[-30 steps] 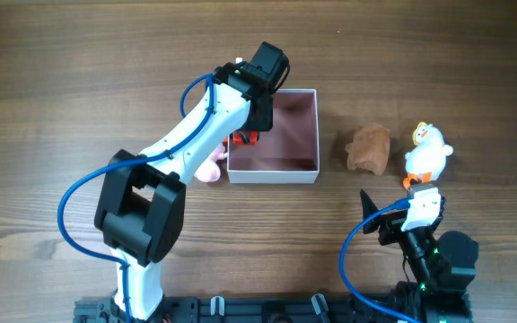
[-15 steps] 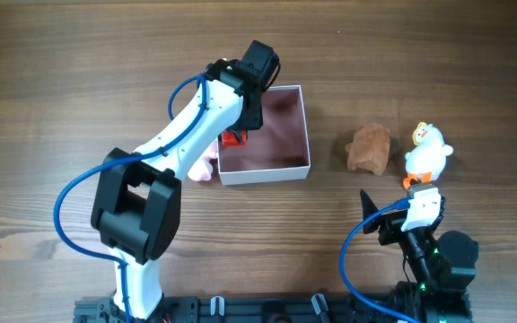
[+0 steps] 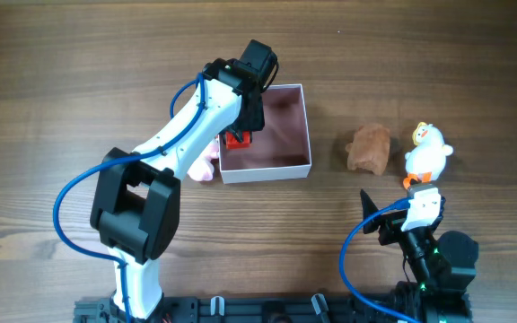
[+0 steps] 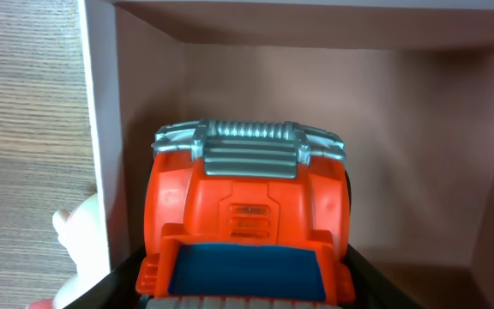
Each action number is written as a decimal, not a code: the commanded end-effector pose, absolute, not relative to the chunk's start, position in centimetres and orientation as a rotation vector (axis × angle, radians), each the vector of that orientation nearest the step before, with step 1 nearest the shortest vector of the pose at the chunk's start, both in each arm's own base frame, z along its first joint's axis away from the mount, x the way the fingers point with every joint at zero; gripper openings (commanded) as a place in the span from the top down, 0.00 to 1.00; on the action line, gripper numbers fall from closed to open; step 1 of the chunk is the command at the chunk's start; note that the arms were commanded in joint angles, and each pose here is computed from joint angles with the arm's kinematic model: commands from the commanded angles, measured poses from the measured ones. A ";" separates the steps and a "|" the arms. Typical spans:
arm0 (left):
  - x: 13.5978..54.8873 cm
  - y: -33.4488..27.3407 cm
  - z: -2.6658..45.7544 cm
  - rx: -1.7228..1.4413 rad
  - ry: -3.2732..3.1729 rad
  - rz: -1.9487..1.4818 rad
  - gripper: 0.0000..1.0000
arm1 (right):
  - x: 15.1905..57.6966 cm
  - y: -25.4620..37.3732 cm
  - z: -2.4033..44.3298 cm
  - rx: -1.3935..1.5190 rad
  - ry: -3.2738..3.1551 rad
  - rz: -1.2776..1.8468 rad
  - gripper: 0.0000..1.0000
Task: Pack container
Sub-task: 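Lower the fire truck into the box and open the left gripper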
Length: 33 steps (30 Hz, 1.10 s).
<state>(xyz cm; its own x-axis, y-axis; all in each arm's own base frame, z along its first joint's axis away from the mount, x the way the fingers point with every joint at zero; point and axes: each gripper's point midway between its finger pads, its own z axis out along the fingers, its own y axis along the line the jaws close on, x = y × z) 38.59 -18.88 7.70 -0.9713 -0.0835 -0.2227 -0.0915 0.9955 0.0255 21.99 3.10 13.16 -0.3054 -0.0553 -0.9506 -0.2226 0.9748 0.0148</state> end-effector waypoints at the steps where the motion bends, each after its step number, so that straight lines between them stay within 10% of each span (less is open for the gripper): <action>1: 39.0 -19.5 8.4 -0.150 2.909 -0.015 0.68 | 22.0 3.3 13.4 -0.198 1.870 0.187 0.00; 33: 41.1 -19.4 7.1 -0.165 2.837 0.026 0.68 | 22.0 3.3 13.4 -0.197 1.870 0.188 0.00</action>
